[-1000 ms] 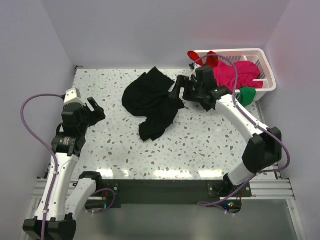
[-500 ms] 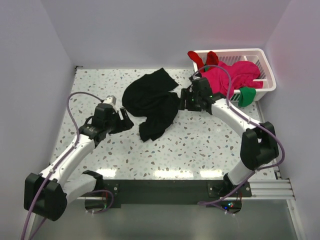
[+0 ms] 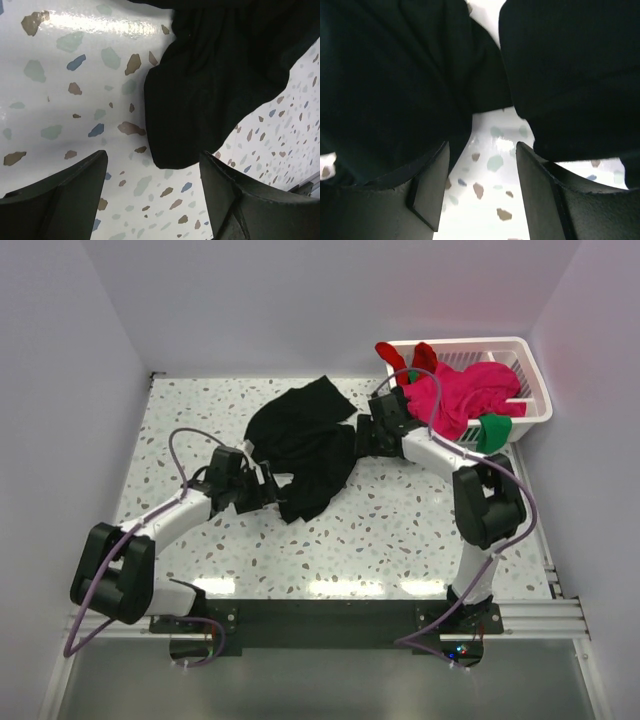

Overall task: Fold and stack the t-shirts
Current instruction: Flatten the tshirt out

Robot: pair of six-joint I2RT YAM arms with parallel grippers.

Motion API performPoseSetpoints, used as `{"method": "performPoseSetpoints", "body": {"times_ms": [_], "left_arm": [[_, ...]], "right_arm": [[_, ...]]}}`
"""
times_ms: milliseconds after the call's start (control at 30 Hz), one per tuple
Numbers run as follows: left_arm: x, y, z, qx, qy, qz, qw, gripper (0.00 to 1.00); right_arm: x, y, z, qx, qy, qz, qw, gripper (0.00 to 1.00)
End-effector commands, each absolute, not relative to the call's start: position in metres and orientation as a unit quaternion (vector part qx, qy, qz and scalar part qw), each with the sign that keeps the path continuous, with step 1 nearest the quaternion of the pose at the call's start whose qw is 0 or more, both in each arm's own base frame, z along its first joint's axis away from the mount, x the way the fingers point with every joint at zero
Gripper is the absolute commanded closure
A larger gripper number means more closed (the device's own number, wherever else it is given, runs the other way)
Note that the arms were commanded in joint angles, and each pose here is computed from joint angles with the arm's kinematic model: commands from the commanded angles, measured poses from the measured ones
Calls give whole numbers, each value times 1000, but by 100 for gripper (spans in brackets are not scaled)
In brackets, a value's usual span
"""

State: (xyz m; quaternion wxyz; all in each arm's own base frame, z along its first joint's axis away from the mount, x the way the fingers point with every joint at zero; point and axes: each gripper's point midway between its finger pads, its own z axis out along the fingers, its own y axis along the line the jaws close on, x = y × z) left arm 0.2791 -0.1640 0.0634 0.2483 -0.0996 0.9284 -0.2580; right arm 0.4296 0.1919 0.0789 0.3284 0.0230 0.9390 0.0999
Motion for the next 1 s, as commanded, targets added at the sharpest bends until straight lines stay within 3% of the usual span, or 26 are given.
{"method": "performPoseSetpoints", "body": {"times_ms": [0, 300, 500, 733, 867, 967], "left_arm": [[301, -182, 77, -76, 917, -290, 262, 22], [311, -194, 59, -55, 928, -296, 221, 33], [315, -198, 50, -53, 931, -296, 205, 35], [314, -203, 43, -50, 931, -307, 189, 42], [317, -207, 46, -51, 926, -319, 195, 53], [320, -211, 52, -48, 921, -331, 201, 69]], "right_arm": [[459, 193, 93, 46, 920, 95, 377, 40], [481, 192, 70, 66, 919, 65, 383, 44], [494, 195, 65, 70, 920, 58, 380, 47], [485, 188, 44, 79, 932, 34, 351, 51], [475, 180, 34, 92, 936, 21, 338, 53], [465, 183, 24, 91, 942, 30, 322, 55]]}}
